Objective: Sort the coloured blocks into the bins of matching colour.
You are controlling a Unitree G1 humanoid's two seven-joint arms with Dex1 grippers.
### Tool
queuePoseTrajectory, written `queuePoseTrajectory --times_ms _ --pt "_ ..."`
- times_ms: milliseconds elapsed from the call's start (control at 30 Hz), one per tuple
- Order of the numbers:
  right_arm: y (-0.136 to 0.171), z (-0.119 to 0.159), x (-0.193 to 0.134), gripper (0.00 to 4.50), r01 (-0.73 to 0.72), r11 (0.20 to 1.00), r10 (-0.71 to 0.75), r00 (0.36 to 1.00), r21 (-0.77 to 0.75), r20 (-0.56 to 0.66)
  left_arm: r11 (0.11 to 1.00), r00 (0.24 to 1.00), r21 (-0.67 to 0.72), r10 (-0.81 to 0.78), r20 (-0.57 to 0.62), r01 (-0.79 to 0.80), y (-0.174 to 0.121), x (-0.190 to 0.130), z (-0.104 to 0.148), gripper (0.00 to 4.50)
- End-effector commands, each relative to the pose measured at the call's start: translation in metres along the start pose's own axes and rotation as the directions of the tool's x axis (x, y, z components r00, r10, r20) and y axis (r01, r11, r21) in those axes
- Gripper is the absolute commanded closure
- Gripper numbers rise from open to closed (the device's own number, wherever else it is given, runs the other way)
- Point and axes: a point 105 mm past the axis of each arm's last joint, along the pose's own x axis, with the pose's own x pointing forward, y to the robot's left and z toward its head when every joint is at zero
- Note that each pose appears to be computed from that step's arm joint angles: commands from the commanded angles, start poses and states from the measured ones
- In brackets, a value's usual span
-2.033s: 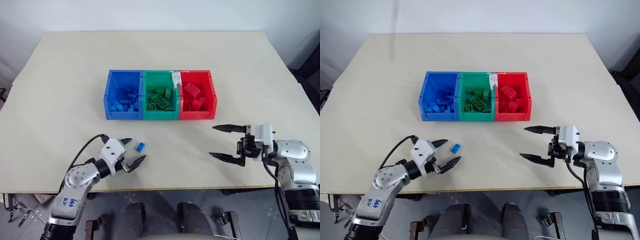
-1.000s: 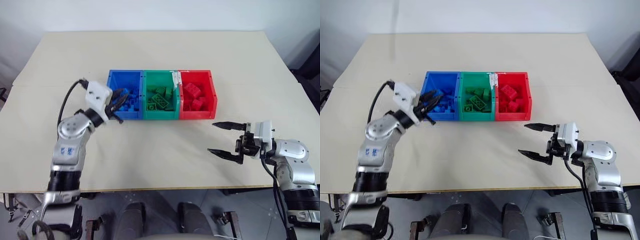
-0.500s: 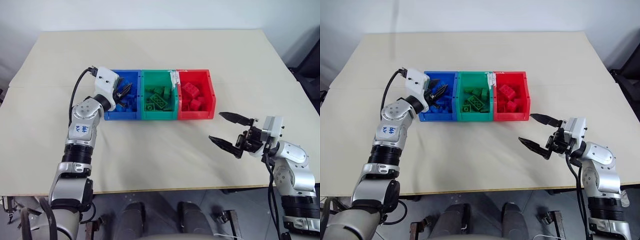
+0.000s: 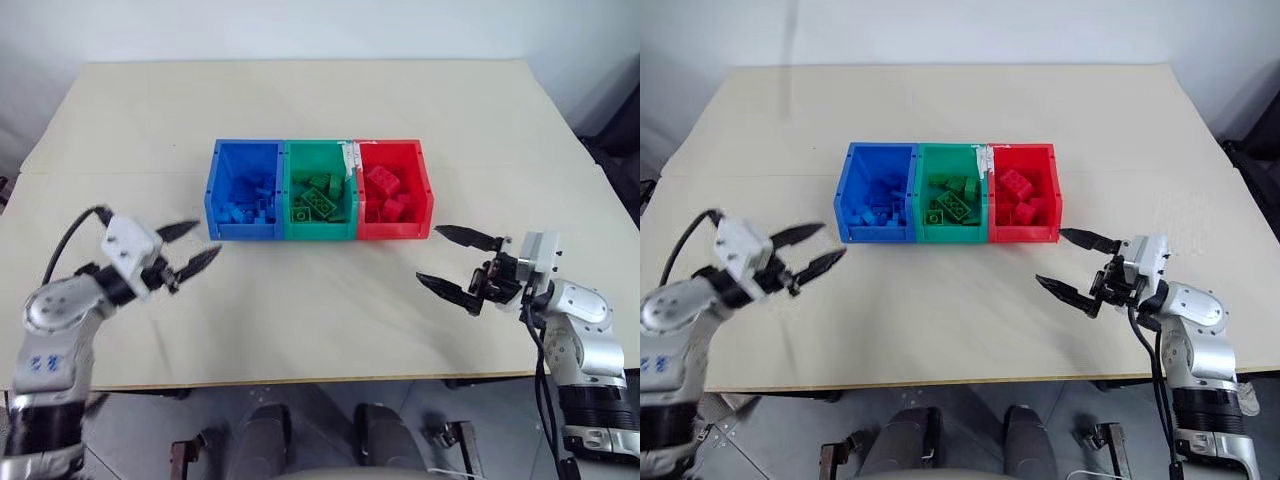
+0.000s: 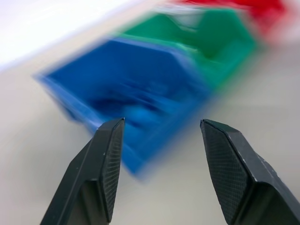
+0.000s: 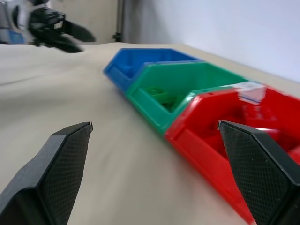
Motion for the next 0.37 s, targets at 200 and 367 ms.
queuePoseTrajectory --times_ms 200,367 --pt "-0.005 -0.001 -0.015 0.0 -0.094 0.994 0.089 0.993 -0.059 -0.082 1.0 0.996 -0.01 -0.013 -0.09 0.012 -0.013 -0.039 -0.02 1.77" --pt "-0.008 -0.001 -0.019 0.0 -0.092 0.994 0.087 0.992 -0.058 -0.09 0.999 0.999 -0.033 0.033 -0.035 -0.034 -0.011 -0.03 -0.012 1.77"
